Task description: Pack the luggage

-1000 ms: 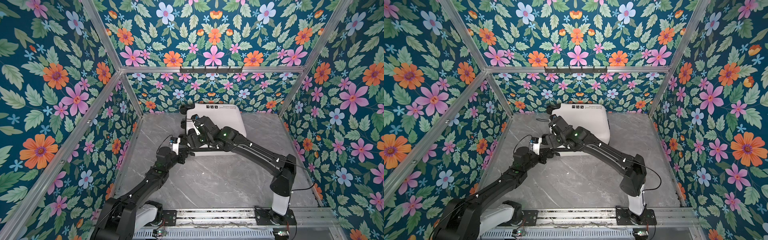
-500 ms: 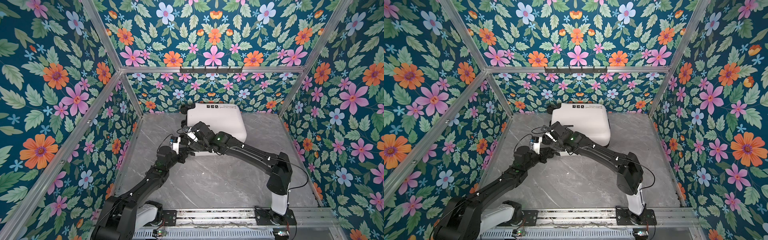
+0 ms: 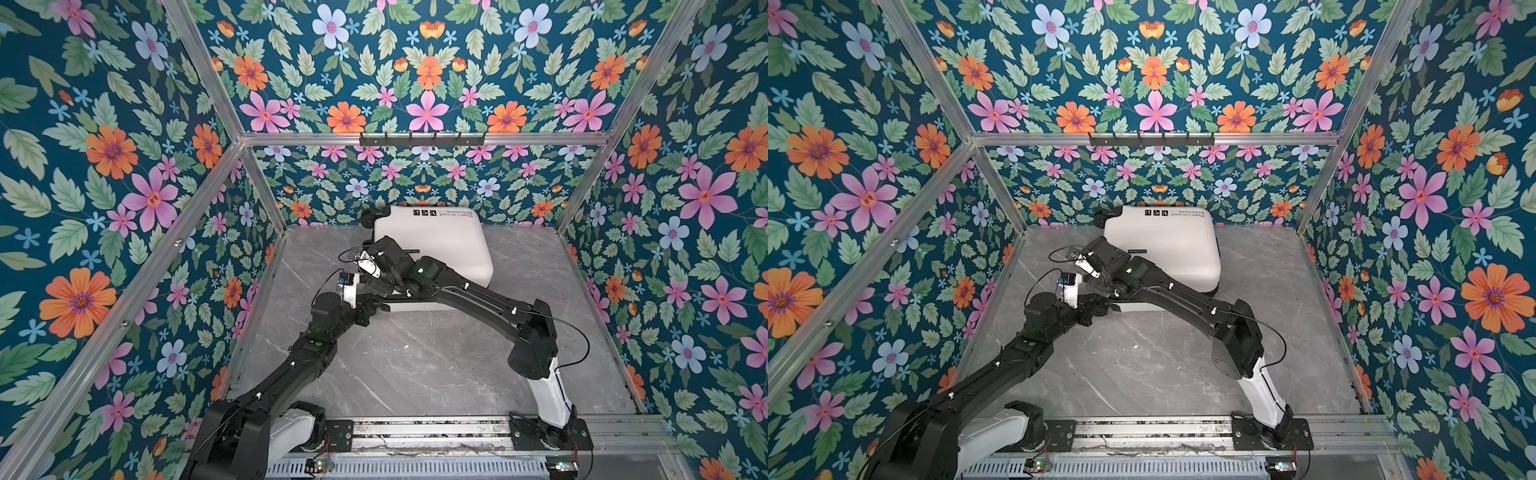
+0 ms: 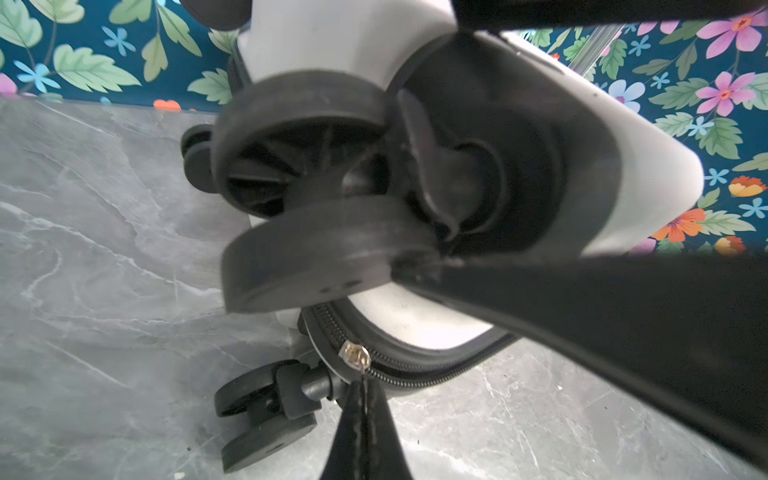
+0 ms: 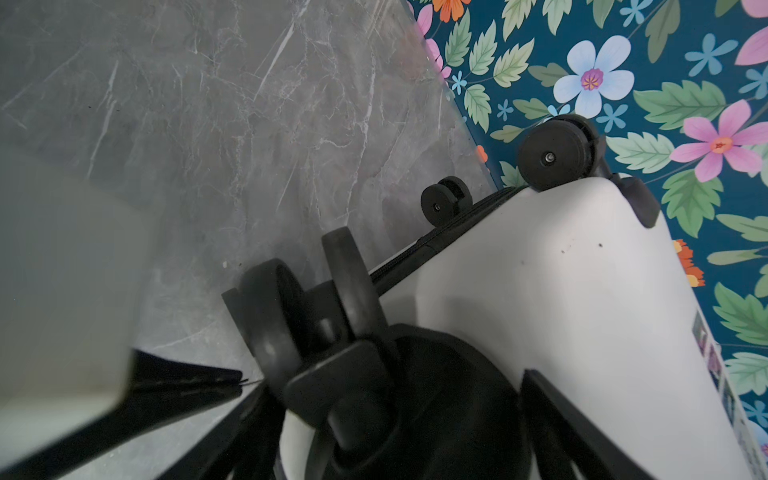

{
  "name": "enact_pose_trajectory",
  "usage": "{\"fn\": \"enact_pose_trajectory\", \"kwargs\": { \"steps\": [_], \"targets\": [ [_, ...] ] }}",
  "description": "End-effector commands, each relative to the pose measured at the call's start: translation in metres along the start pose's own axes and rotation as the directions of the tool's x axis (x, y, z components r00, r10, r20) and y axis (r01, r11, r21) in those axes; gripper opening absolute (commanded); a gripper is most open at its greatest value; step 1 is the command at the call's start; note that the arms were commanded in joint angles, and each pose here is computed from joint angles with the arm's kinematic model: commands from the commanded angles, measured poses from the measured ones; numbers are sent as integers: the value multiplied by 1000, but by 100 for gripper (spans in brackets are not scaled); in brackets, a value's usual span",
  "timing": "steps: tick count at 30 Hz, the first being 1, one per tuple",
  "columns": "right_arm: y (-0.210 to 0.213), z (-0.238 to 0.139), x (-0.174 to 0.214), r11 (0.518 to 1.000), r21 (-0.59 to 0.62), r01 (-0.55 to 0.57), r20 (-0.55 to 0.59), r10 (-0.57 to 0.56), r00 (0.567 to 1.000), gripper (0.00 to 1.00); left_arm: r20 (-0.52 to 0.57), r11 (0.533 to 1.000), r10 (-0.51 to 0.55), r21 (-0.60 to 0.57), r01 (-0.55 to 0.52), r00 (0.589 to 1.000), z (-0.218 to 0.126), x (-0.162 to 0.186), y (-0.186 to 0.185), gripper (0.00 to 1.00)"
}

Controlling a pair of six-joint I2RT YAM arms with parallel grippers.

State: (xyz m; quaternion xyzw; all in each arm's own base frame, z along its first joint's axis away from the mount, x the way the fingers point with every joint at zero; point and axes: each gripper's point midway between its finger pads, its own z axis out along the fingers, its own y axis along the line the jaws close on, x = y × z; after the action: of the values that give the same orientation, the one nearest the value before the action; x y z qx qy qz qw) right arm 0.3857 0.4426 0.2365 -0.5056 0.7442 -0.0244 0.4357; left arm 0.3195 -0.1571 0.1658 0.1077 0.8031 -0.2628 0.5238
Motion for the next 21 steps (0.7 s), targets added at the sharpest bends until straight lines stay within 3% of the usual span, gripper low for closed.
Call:
{"fn": "enact_pose_trajectory", "kwargs": {
  "steps": [1,13,21],
  "targets": [
    [-7,5,8,996,15,-87,-43,88,995,87,38,996,21,82,-24,999,-5,-11,-17,0],
    [7,23,3,956,-39,-290,-106,285,953,84,106,991,-16,135,1,994,-6,-3,-47,0],
    [11,19,-4,922,-67,-382,-92,376,922,84,241,992,-75,116,48,968,4,-12,-71,0]
  ]
}}
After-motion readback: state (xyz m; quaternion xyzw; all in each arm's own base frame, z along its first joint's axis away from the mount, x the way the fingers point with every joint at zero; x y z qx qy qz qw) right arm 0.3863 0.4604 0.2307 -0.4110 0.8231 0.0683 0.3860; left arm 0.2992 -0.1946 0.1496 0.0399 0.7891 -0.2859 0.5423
